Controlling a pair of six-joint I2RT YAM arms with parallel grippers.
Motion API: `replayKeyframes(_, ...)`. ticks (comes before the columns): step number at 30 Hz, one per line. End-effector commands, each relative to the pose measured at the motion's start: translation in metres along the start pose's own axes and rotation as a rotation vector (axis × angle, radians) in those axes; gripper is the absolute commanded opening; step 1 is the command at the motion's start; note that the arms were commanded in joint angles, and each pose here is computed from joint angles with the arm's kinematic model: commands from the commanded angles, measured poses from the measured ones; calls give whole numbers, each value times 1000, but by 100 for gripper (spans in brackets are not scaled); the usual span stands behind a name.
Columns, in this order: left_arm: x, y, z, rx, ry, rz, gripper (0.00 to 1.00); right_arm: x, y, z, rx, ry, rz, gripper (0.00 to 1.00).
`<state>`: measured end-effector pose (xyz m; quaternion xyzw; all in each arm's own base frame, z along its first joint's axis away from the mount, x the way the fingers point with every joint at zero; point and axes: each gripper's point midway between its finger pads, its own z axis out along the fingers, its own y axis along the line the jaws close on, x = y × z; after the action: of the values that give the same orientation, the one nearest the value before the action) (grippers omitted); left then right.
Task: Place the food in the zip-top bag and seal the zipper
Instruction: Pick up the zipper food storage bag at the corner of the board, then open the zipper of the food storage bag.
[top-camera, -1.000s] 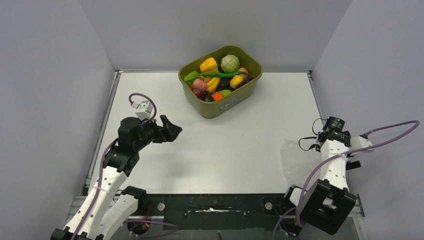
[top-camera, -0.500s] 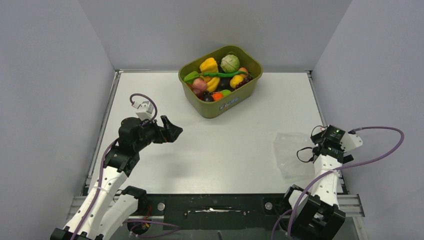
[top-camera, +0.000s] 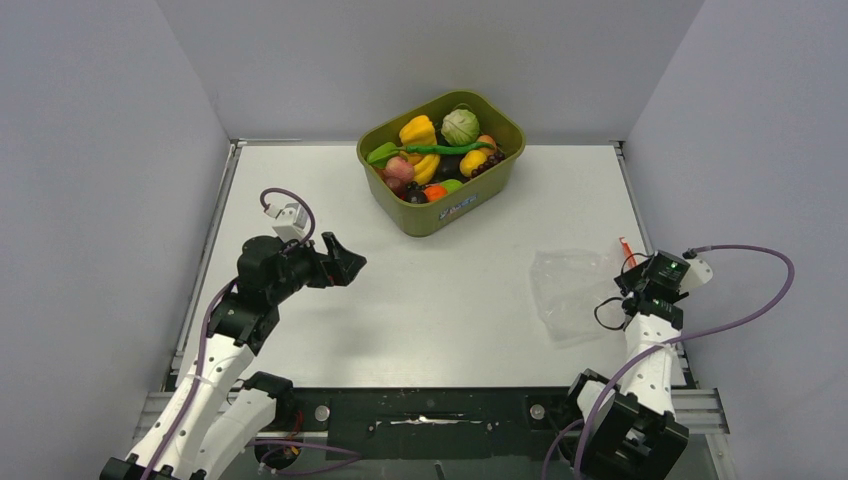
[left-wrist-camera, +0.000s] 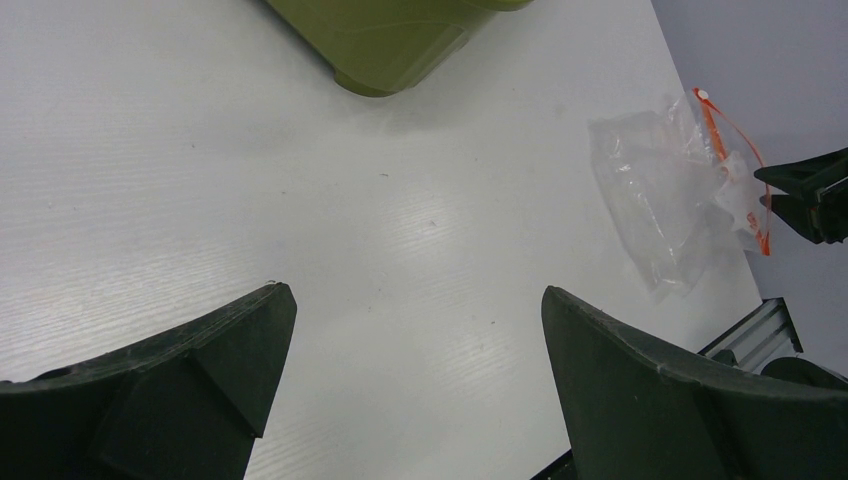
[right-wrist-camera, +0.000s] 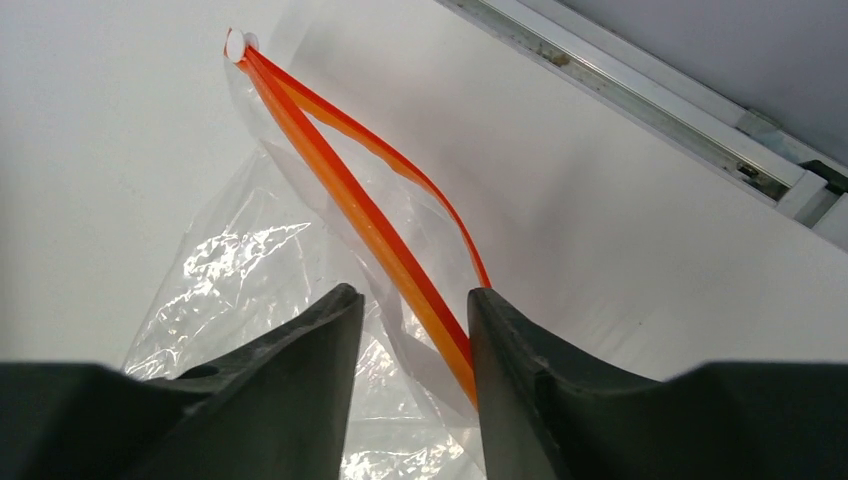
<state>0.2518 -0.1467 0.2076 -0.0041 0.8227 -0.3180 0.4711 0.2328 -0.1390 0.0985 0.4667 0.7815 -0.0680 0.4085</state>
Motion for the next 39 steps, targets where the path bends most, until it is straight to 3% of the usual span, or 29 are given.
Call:
replayKeyframes(1,-19,-13,-3,47,-70,25,96,-12,20,-2,-95,-49,-23,36)
replayKeyframes(8,-17,-11,0,43,-60,23,95,-14,40,-12,-165,-75,-69,18)
replayKeyframes(13,-17,-10,0,35,-59,25,93,-16,78,-35,-297,-125,-137,12)
replayKeyframes(29,-22,-10,-2,22,-82,5,88,20,168,-116,-732,-119,-292,5)
replayKeyframes(39,-44,-42,-6,122,-87,-87,82,52,215,-186,-1036,-128,-399,4)
